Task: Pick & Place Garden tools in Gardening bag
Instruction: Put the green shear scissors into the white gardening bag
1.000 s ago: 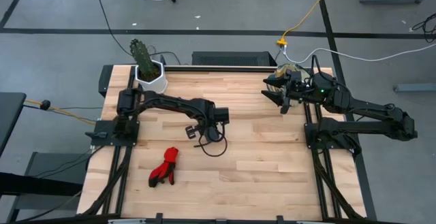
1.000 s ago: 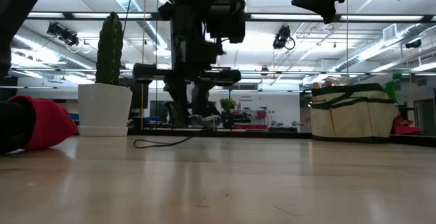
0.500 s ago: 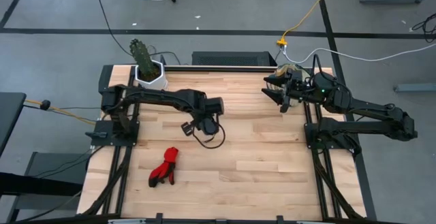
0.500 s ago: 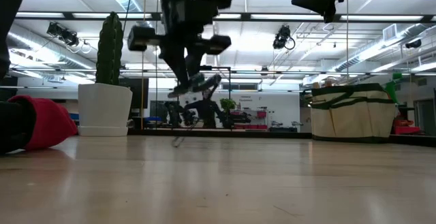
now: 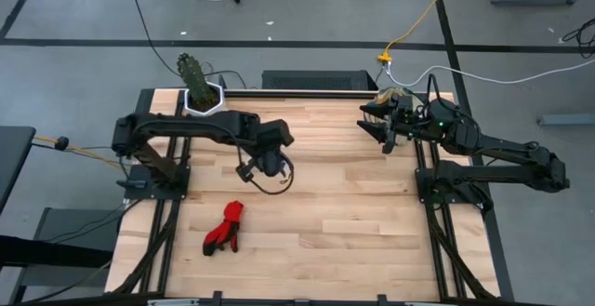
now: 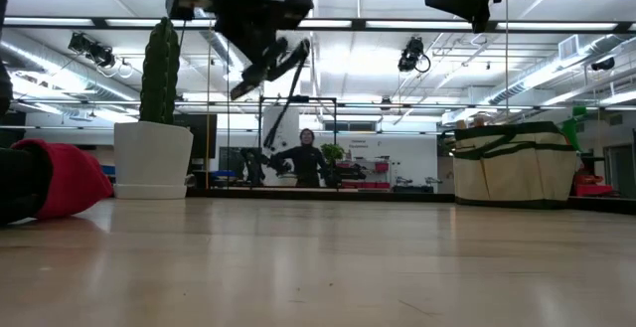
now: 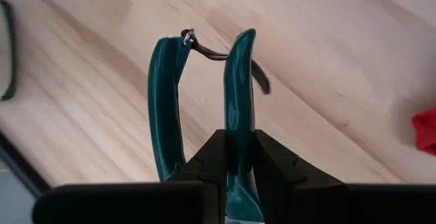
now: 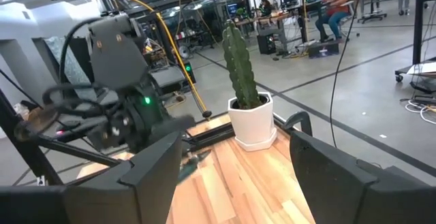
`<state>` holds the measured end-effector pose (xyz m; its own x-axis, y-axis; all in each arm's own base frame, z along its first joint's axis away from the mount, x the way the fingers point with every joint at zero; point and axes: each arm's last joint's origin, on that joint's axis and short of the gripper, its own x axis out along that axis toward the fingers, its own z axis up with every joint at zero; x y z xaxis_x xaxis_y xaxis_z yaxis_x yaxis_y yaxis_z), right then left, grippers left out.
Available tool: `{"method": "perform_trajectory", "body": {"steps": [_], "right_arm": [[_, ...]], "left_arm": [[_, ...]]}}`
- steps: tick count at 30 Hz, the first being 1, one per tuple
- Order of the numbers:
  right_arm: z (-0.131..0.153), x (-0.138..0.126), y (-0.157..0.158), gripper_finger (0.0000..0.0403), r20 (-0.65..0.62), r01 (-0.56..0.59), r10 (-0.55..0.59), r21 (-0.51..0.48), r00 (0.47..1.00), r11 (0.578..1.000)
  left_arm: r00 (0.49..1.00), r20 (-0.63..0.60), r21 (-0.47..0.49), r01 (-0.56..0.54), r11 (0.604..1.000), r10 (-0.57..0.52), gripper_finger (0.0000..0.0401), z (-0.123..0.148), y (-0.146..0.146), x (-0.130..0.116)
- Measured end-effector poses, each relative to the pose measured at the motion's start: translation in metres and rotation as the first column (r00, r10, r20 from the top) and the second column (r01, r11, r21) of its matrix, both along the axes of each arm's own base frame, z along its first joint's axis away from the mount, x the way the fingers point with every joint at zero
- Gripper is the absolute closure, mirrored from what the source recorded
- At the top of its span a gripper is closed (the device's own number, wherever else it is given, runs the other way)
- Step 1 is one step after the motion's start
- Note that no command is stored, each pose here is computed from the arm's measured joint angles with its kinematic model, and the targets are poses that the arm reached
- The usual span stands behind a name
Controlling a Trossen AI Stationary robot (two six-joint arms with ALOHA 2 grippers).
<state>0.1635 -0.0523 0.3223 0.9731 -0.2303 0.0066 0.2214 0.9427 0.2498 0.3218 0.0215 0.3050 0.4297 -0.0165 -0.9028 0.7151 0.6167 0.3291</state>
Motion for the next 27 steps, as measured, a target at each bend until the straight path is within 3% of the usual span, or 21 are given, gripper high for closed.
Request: {"method": "perform_trajectory", "body": {"steps": [16,27], "right_arm": [[0.0,0.0,-0.001,0.0127,0.004,0.025,-0.025,-0.001,1.0,1.0],[0.001,0.0,-0.001,0.0127,0.004,0.026,-0.026,-0.005,1.0,1.0]], "left_arm": [[0.974,0.119,-0.111,-0.18,0.977,0.193,0.0348,0.048,-0.004,-0.045],[0.931,0.179,-0.251,-0.268,0.93,0.317,0.0348,0.056,0.005,-0.042]]}}
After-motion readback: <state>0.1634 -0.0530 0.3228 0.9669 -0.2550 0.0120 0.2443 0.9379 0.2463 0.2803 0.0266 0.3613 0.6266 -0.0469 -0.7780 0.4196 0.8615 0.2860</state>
